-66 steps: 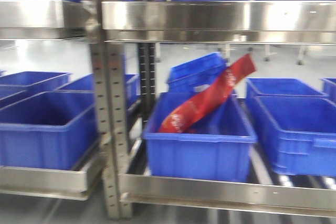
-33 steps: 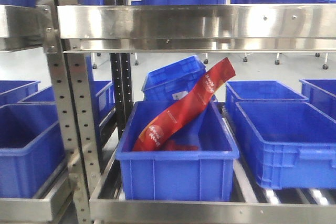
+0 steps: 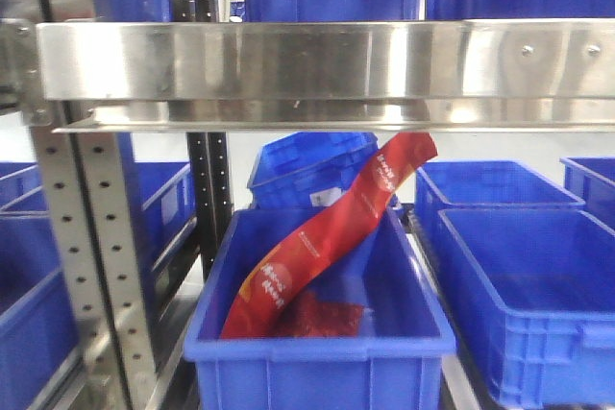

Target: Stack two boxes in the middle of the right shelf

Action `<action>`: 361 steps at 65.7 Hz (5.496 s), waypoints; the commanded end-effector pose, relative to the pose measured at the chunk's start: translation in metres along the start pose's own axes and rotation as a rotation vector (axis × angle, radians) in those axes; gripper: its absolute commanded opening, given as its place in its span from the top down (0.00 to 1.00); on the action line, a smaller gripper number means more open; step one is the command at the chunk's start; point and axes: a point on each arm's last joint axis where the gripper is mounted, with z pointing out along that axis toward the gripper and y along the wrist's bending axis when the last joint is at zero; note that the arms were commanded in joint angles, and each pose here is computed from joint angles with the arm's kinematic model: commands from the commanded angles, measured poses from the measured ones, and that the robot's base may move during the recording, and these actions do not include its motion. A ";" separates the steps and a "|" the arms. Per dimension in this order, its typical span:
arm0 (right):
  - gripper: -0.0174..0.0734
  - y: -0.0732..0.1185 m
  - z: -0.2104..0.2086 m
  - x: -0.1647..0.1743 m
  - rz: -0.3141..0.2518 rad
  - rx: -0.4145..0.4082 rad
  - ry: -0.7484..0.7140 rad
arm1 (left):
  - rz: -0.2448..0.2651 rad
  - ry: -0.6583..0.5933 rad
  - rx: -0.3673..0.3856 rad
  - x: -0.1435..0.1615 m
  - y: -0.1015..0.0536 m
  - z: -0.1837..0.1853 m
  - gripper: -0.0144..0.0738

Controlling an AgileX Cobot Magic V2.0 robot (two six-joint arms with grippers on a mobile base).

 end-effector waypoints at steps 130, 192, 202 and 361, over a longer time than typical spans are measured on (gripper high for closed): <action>0.98 -0.005 -0.008 -0.008 -0.044 0.055 -0.072 | 0.014 -0.071 -0.017 -0.007 0.002 -0.015 0.96; 0.98 -0.006 0.026 0.017 -0.004 0.005 0.192 | 0.041 0.135 -0.104 0.010 0.011 0.034 0.96; 0.98 -0.011 0.060 0.037 0.011 -0.006 0.371 | 0.044 0.227 -0.114 0.024 0.013 0.068 0.96; 0.98 -0.005 -0.070 0.228 -0.103 0.114 -0.299 | 0.105 -0.381 0.000 0.269 0.037 -0.058 0.96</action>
